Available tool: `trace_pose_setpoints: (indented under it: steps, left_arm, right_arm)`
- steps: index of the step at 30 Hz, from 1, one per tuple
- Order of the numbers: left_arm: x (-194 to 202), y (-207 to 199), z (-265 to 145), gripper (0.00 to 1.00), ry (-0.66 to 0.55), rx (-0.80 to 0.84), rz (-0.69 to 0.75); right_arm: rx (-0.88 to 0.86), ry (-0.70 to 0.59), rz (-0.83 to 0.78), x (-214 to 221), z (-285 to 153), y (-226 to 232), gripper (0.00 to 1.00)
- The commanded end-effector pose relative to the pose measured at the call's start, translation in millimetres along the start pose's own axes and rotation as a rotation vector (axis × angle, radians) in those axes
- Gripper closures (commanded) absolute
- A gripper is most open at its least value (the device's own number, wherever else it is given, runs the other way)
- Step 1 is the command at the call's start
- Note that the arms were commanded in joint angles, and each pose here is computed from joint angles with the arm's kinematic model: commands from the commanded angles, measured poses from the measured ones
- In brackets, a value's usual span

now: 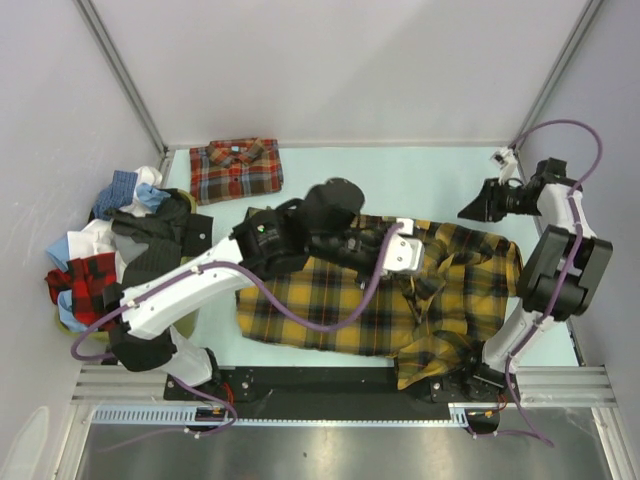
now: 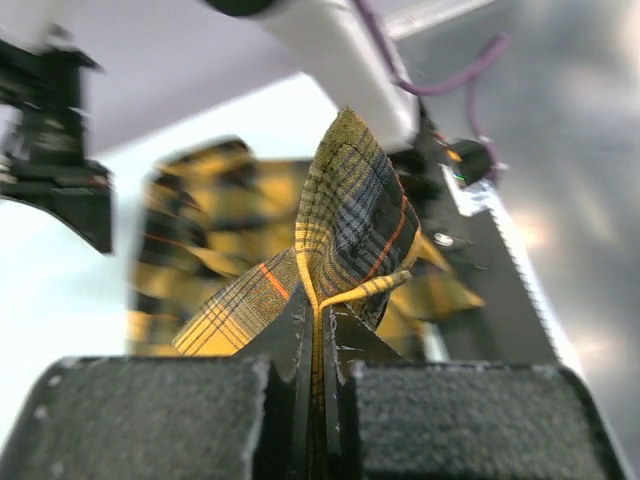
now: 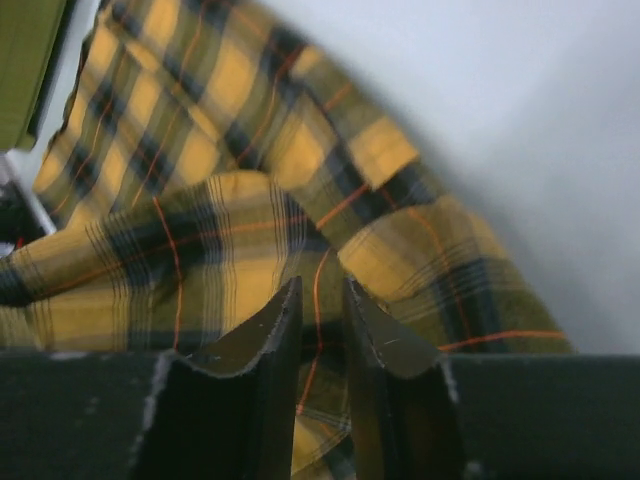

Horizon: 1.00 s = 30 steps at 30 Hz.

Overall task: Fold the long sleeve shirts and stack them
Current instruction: Fold the shirt

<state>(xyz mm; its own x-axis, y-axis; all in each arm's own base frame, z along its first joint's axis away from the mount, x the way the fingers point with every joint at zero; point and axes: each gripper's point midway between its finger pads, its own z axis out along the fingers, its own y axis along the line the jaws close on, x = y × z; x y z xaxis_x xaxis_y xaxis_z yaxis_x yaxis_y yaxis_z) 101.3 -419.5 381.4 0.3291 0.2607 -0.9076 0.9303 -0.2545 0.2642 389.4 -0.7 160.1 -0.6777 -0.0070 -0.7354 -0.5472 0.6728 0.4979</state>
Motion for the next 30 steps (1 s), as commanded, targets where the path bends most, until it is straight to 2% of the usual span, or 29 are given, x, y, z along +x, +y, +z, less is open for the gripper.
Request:
trace_pose_setpoints:
  steps: [1,7,11,13,14,16,20,22,23,27,30]
  left_arm:
    - [17.9,-20.9,-7.4,1.0,0.098,-0.021,-0.172]
    - [50.0,-39.4,-22.9,1.0,0.164,-0.019,-0.209]
    - [69.2,-32.4,-41.4,1.0,0.137,-0.052,-0.373]
    - [74.9,-26.4,-44.9,1.0,0.105,-0.069,-0.498]
    - [84.7,-8.2,-51.1,1.0,0.089,-0.129,-0.592]
    - [92.8,8.5,-56.8,1.0,0.062,-0.157,-0.675]
    - [115.4,63.4,-81.0,1.0,0.016,-0.325,-0.828]
    - [134.0,83.1,-87.2,1.0,0.004,-0.367,-0.93]
    - [151.7,102.8,-99.4,1.0,-0.028,-0.418,-1.028]
    - [195.5,142.2,-132.2,1.0,-0.089,-0.541,-1.201]
    - [232.5,157.1,-151.1,1.0,-0.089,-0.625,-1.308]
  right_arm:
    - [-0.081,0.211,0.035,50.9,-6.2,7.1,0.77]
    - [-0.039,0.399,0.151,123.0,-27.8,-8.8,0.79]
    - [0.031,0.501,0.146,156.7,-48.9,-17.8,0.79]
    - [0.085,0.531,0.128,161.2,-57.6,-30.7,0.8]
    - [0.11,0.527,0.124,157.8,-61.4,-36.4,0.8]
    - [0.129,0.531,0.105,152.6,-64.1,-38.7,0.78]
    - [0.095,0.478,0.046,122.5,-60.0,-15.0,0.71]
    - [0.077,0.422,0.0,99.7,-57.6,-0.2,0.59]
    - [0.047,0.411,-0.003,94.1,-58.1,13.5,0.54]
    - [0.001,0.306,-0.16,59.6,-48.2,56.0,0.17]
    - [-0.009,0.323,-0.242,61.8,-27.9,72.9,0.11]
